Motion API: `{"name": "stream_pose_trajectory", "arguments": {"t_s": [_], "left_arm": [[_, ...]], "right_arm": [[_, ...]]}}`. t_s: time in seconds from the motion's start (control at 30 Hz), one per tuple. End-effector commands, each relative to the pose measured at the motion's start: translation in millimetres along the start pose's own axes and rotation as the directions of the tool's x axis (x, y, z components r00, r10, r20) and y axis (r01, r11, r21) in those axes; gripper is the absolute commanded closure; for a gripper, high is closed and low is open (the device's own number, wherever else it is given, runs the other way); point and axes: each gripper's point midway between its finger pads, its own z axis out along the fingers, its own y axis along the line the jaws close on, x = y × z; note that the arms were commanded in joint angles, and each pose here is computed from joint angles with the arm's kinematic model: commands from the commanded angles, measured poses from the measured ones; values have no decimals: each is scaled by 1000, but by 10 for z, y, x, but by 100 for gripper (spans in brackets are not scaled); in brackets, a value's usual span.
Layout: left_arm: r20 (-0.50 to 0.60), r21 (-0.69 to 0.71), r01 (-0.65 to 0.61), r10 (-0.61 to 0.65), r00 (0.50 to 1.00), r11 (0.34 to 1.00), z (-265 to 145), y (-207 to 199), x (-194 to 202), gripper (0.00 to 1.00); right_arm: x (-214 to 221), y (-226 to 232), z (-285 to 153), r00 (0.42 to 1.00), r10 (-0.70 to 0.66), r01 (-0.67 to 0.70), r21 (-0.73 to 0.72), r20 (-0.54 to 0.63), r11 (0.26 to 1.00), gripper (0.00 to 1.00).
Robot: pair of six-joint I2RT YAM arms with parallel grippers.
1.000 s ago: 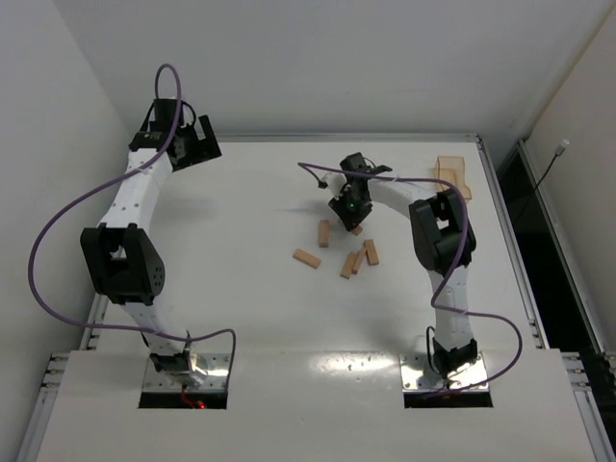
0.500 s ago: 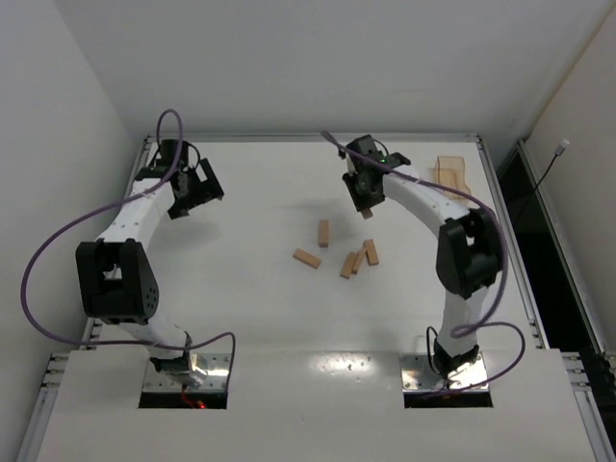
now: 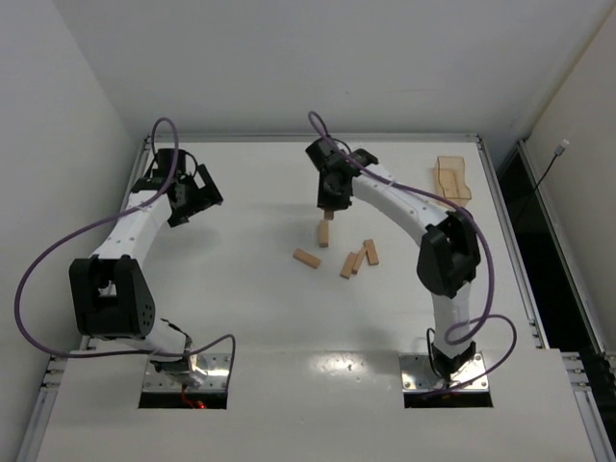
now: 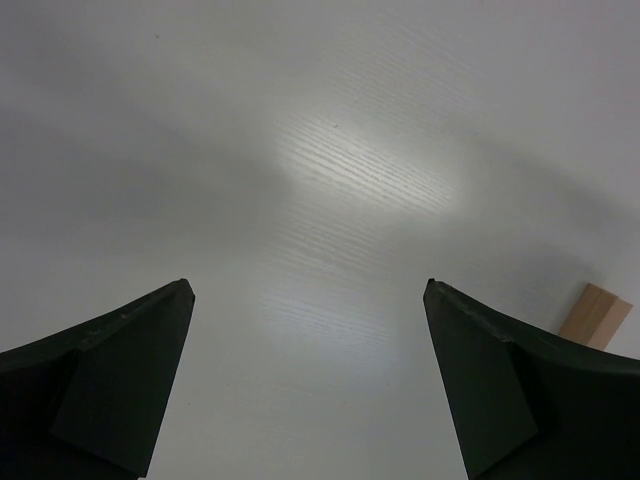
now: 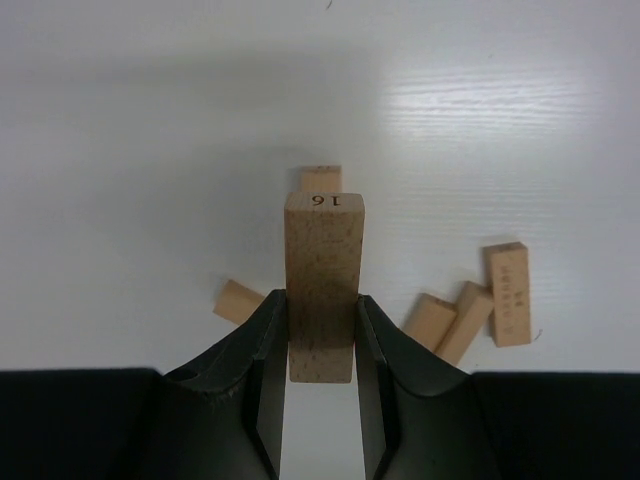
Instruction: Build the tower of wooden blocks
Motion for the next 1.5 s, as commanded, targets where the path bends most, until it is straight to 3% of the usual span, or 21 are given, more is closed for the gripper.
{"name": "stream_pose_trajectory", "arguments": {"t_s": [0.0,0.2,0.63,1.47], "left_arm": [[57,43,17,-20,998,999,-160,-60,-107,0],[72,41,18,-21,997,999,-206,-22,-75,0],[-2,48,49,-49,999,998,-70,-4,150,0],[-20,36,49,-48,999,998,148,-99,-9,0]], "right_arm": [[47,268,36,999,41,-41,5,3,999,100],[140,407,108,999,41,-41,31,10,999,100],[309,511,290,1000,-6,7,23,-27,1000,100],[418,201,604,992,-3,5,13,-129,1000,100]]}}
